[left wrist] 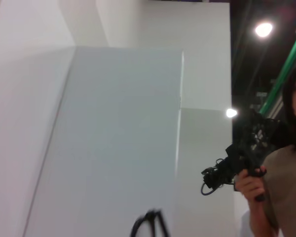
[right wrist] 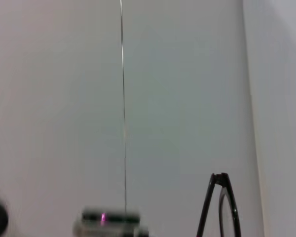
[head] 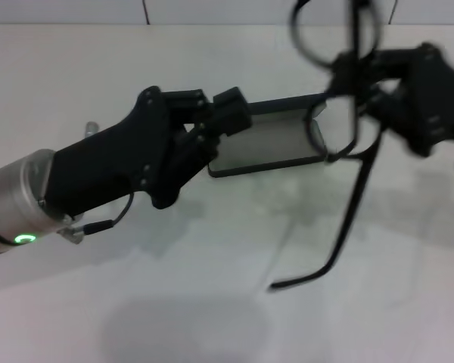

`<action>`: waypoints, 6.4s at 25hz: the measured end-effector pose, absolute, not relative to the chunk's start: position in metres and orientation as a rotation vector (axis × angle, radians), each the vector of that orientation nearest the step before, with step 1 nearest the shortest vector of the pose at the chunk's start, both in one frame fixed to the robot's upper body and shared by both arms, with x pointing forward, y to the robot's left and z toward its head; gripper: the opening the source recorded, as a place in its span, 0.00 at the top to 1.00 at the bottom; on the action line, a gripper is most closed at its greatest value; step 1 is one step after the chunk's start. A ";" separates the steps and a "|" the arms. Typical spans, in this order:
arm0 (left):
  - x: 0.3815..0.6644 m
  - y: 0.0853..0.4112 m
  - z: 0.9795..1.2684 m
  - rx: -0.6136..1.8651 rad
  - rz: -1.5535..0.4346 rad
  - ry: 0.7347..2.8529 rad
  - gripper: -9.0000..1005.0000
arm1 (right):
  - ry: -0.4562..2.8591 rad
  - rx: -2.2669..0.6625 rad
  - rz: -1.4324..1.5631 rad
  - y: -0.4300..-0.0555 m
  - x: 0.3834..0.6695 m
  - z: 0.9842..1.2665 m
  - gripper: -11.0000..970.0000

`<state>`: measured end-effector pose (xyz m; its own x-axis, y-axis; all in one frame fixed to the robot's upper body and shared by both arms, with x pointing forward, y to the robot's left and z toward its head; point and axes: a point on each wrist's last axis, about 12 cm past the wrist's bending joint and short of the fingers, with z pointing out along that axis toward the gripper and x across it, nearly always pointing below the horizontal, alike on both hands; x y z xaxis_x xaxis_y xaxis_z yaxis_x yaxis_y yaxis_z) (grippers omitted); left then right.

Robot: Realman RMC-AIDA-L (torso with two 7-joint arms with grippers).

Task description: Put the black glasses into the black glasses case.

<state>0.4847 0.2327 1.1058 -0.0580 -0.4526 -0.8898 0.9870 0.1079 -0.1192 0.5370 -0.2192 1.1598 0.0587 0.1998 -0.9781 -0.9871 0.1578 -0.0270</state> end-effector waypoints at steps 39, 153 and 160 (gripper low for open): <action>0.498 0.197 1.110 0.755 -1.395 0.920 0.91 | 0.952 -1.015 1.037 -0.152 0.565 1.142 0.88; 0.439 0.303 1.093 0.667 -1.261 1.137 0.91 | 1.020 -1.905 -0.449 -0.098 0.571 1.090 0.88; 0.438 0.300 1.089 0.653 -1.265 1.137 0.91 | 1.026 -1.908 -0.451 -0.098 0.575 1.089 0.86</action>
<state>0.4377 0.3002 1.0894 -0.0884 -0.3931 -0.9152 0.9518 0.2375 -0.1940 0.5752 -0.0977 1.0889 0.5899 -0.8023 -0.0909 -0.4760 -0.2546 -0.8418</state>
